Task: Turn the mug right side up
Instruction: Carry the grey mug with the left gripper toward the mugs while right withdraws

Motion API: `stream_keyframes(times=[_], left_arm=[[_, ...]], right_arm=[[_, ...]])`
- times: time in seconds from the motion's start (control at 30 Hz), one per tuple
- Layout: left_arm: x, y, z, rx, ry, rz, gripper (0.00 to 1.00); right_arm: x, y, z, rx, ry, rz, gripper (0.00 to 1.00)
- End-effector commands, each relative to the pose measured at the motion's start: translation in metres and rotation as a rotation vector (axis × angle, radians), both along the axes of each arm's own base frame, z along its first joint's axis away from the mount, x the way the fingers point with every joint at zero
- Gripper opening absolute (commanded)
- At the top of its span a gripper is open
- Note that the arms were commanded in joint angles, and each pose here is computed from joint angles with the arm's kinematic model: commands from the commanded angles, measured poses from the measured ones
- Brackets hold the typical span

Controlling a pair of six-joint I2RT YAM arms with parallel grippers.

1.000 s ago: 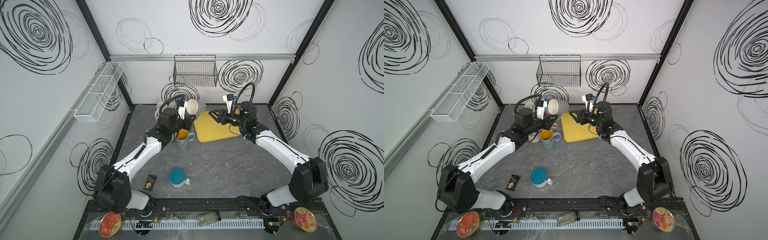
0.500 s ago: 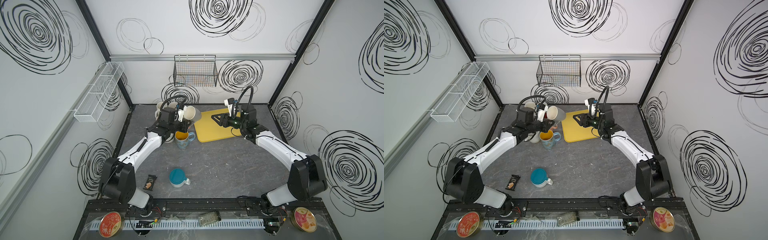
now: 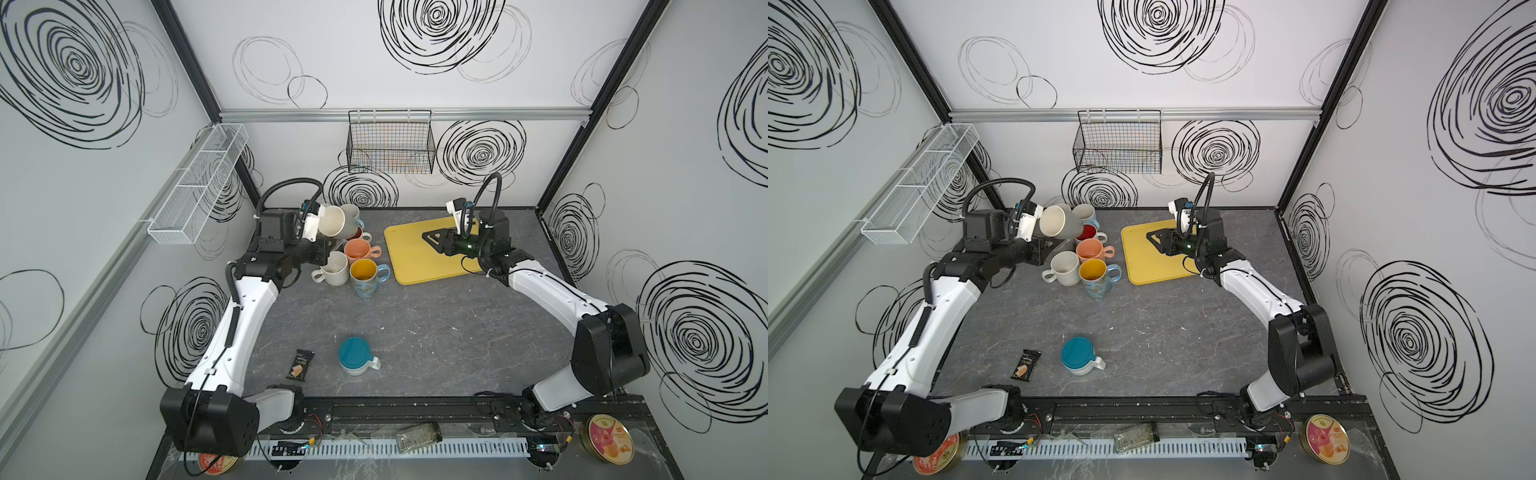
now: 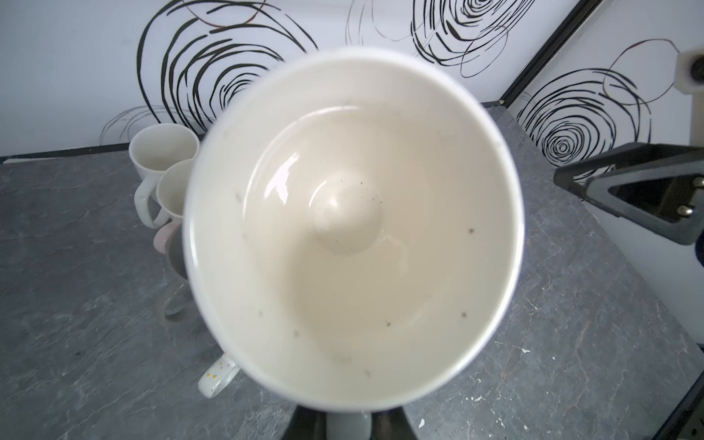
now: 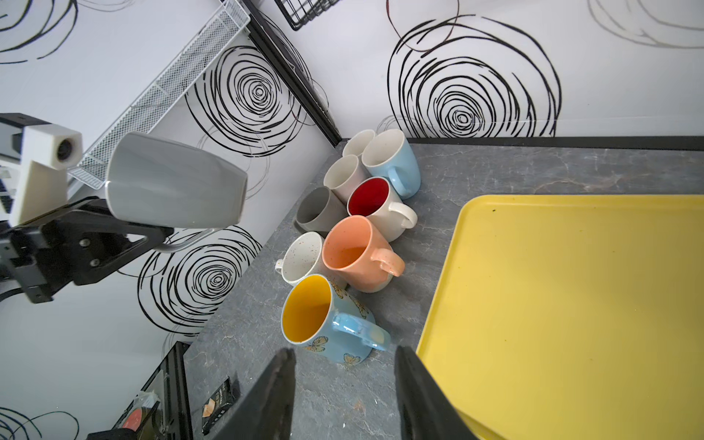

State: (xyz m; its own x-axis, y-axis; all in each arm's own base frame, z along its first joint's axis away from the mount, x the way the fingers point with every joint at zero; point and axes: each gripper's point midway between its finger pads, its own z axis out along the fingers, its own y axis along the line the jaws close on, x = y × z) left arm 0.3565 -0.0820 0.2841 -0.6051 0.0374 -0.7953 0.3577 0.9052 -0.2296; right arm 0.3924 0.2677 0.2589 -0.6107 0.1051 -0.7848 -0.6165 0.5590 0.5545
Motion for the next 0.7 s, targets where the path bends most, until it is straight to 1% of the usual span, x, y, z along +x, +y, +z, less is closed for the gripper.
stream_keyframes(times=[0.0,0.1,0.37,0.57,0.67], left_arm=[[-0.019,0.01,-0.006,0.036,0.018,0.023,0.0],[-0.032,0.021,-0.018,0.012,0.046,0.076,0.0],[-0.062,0.044,-0.048,0.044,0.173,0.191,0.0],[-0.067,0.047,-0.069,0.006,0.229,0.268,0.0],[-0.069,0.044,-0.087,0.025,0.263,0.282,0.0]], right_arm=[[0.005,0.001,-0.002,-0.028,-0.017,0.011,0.46],[0.008,0.001,-0.007,-0.047,-0.021,0.008,0.46],[0.017,0.004,-0.014,-0.064,-0.014,0.008,0.46],[0.023,0.002,-0.023,-0.112,-0.012,-0.014,0.45],[0.024,0.003,-0.026,-0.12,-0.011,-0.014,0.45]])
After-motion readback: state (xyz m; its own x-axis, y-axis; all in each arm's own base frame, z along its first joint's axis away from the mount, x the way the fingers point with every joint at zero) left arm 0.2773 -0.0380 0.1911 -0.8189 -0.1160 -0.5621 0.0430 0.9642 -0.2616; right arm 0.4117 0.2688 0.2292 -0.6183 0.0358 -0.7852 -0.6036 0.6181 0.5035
